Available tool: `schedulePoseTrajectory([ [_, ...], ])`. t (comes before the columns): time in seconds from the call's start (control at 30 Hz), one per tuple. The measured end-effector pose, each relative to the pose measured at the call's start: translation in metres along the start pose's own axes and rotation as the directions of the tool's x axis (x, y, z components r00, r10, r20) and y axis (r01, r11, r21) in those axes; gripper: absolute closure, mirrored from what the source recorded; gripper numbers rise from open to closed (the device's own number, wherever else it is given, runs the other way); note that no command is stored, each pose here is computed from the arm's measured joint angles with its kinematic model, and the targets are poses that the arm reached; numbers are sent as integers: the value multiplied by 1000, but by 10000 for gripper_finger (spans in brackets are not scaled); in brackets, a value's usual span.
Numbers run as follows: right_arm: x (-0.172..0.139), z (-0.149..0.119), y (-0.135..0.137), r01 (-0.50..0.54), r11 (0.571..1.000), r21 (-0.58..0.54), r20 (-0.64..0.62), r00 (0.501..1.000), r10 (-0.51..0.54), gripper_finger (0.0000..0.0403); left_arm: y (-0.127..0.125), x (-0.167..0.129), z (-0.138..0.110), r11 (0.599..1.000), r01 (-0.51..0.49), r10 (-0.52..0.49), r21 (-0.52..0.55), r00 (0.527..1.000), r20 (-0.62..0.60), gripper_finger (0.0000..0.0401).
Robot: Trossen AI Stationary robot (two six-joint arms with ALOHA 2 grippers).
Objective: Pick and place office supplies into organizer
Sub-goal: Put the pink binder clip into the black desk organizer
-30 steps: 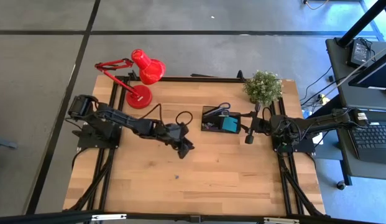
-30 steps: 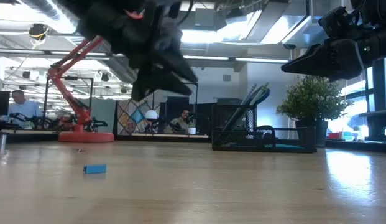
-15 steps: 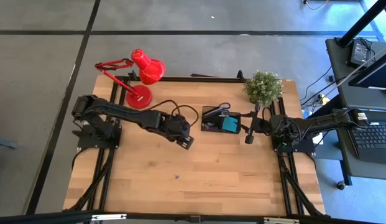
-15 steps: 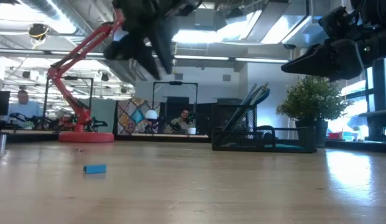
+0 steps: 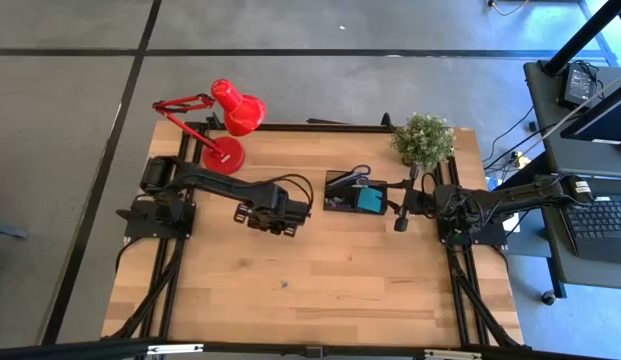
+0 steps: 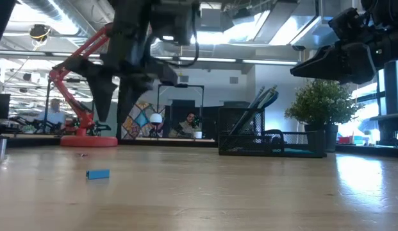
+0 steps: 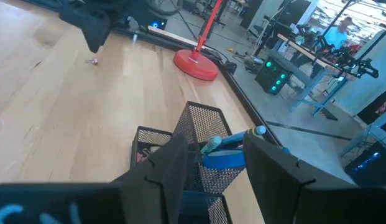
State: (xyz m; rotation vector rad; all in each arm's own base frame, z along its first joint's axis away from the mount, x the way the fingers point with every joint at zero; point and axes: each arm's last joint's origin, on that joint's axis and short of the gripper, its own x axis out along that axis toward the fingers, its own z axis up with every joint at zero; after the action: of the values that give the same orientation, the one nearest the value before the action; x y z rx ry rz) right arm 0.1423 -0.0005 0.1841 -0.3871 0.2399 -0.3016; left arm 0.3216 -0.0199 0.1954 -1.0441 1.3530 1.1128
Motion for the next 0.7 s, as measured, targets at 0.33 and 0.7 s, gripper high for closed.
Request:
schedulePoseTrajectory([
  [0.33, 0, -3, 3, -59, 998, -13, -23, 998, 59, 241, 1, 22, 6, 995, -76, 71, -69, 995, -67, 253],
  [0.7, 0, -4, 3, -75, 997, -15, -24, 997, 74, 241, 28, 27, -3, 991, -131, 130, -12, 988, -82, 254],
])
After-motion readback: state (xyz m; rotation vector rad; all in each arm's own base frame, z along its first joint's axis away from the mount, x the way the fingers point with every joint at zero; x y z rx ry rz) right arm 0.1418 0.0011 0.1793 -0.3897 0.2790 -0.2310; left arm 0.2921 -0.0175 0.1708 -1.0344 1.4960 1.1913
